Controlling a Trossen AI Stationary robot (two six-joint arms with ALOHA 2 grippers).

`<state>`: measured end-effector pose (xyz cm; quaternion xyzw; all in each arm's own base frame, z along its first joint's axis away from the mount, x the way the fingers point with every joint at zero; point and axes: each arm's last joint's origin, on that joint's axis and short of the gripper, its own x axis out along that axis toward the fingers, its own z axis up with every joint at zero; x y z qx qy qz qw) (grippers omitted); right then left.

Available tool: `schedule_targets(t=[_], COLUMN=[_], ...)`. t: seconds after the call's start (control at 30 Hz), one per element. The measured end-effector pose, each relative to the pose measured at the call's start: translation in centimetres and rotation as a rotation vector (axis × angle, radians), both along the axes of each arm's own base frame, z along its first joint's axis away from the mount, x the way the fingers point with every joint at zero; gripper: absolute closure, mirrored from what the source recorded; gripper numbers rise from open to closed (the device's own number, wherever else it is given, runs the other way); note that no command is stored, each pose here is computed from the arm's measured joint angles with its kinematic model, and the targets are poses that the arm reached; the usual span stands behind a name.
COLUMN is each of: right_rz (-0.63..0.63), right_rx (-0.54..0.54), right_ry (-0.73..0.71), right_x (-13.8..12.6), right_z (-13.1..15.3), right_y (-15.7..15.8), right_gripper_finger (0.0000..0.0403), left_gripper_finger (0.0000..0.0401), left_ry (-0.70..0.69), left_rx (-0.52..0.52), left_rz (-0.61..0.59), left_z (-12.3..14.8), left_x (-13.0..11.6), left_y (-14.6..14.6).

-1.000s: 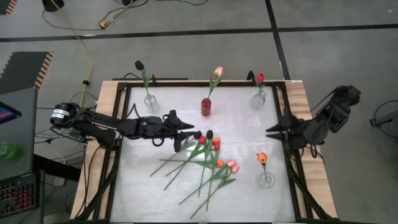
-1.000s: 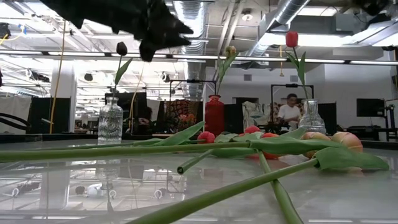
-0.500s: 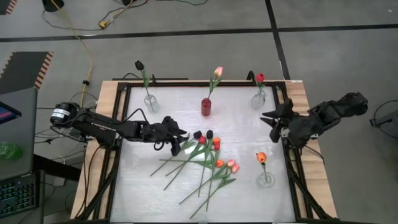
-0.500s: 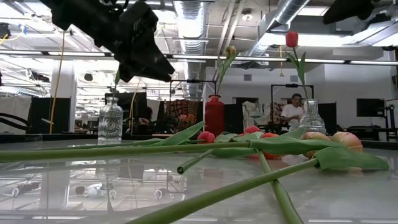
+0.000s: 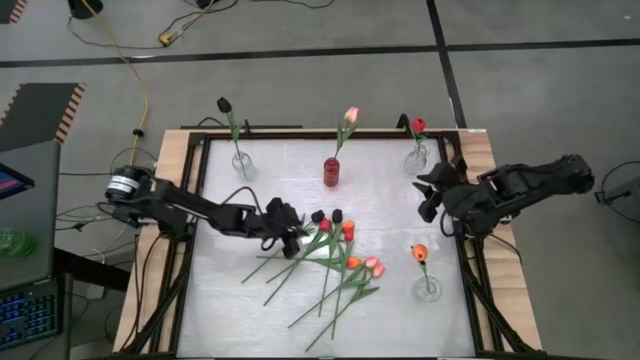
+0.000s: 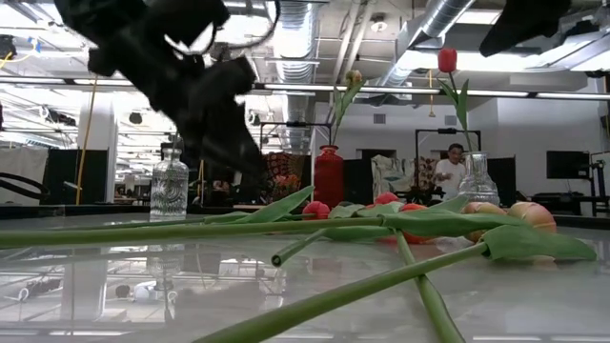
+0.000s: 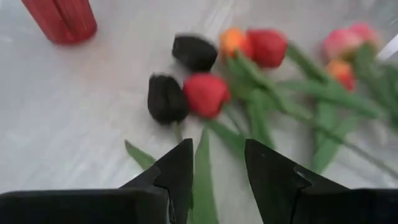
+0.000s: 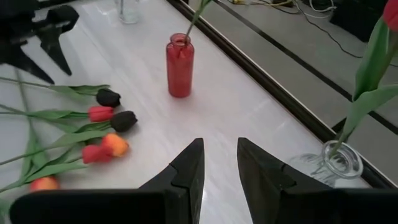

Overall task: Sort flowers into vase by color
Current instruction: Put the left black flower into the top left transparent vase

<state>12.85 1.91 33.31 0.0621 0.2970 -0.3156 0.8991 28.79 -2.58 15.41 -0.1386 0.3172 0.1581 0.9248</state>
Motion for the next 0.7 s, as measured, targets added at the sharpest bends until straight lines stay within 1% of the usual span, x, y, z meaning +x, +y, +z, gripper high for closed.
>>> schedule_targets(t=[0.13, 0.17, 0.27, 0.4, 0.6, 0.7], right_rz=[-0.008, -0.009, -0.009, -0.008, -0.008, -0.008], right_rx=[-0.002, -0.002, -0.003, -0.003, -0.005, -0.004], right_ry=[0.015, 0.017, 0.020, 0.024, 0.029, 0.030], right_x=[0.3, 0.4, 0.5, 0.5, 0.7, 0.7], right_z=[-0.2, -0.2, -0.2, -0.3, -0.3, -0.3], right_y=[0.0, 0.0, 0.0, 0.0, 0.1, 0.1], right_gripper_finger=[0.0281, 0.0281, 0.0281, 0.0281, 0.0281, 0.0281], left_gripper_finger=[0.0269, 0.0269, 0.0269, 0.0269, 0.0269, 0.0269], left_ry=[0.062, 0.060, 0.066, 0.064, 0.078, 0.083], left_rx=[0.000, 0.004, 0.042, 0.072, 0.069, 0.041], left_rz=[0.010, 0.015, 0.051, 0.061, 0.058, 0.051], left_z=[-1.9, -2.1, -2.6, -2.5, -2.9, -3.4], left_x=[0.3, 0.5, 0.6, 0.6, 0.6, 0.8], left_y=[0.0, 0.0, 0.1, 0.3, 0.2, 0.1])
